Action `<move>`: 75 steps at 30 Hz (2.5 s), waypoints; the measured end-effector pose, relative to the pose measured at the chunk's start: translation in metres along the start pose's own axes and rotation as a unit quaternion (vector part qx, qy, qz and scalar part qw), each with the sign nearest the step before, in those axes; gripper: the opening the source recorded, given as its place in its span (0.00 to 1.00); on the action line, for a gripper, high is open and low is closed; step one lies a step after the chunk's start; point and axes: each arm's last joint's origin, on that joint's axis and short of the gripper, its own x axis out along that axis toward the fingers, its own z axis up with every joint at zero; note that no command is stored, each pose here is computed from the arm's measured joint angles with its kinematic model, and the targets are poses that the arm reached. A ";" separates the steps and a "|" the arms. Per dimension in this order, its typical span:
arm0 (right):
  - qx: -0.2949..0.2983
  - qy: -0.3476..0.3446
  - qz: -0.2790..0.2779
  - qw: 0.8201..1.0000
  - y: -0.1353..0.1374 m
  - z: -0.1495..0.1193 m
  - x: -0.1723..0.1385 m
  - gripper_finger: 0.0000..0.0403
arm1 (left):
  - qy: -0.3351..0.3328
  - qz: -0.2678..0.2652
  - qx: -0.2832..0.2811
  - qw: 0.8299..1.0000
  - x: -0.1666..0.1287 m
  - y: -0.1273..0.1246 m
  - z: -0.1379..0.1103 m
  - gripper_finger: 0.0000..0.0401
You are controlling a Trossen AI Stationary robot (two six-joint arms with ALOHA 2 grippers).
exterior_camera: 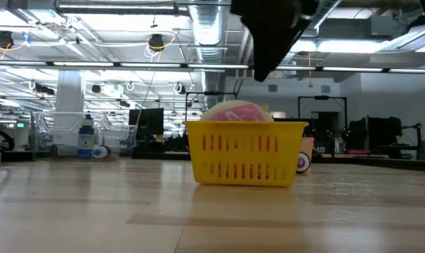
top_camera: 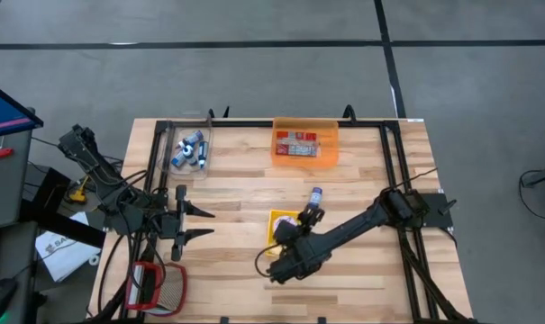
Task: Pick & Place Food Item
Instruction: Put the purple food coloring bottle into the transparent bin
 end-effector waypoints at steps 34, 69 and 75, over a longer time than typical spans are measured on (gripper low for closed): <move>0.395 0.206 0.297 0.845 -0.199 -0.049 0.129 0.56 | -0.015 -0.012 -0.009 1.000 0.001 -0.001 0.003 0.39; 0.303 0.343 0.210 0.864 -0.139 -0.035 0.214 0.45 | -0.017 -0.027 -0.003 1.000 0.001 -0.002 0.003 0.39; 0.308 0.277 0.187 0.891 -0.153 -0.028 0.205 0.34 | -0.017 -0.026 -0.004 1.000 0.001 -0.002 0.003 0.39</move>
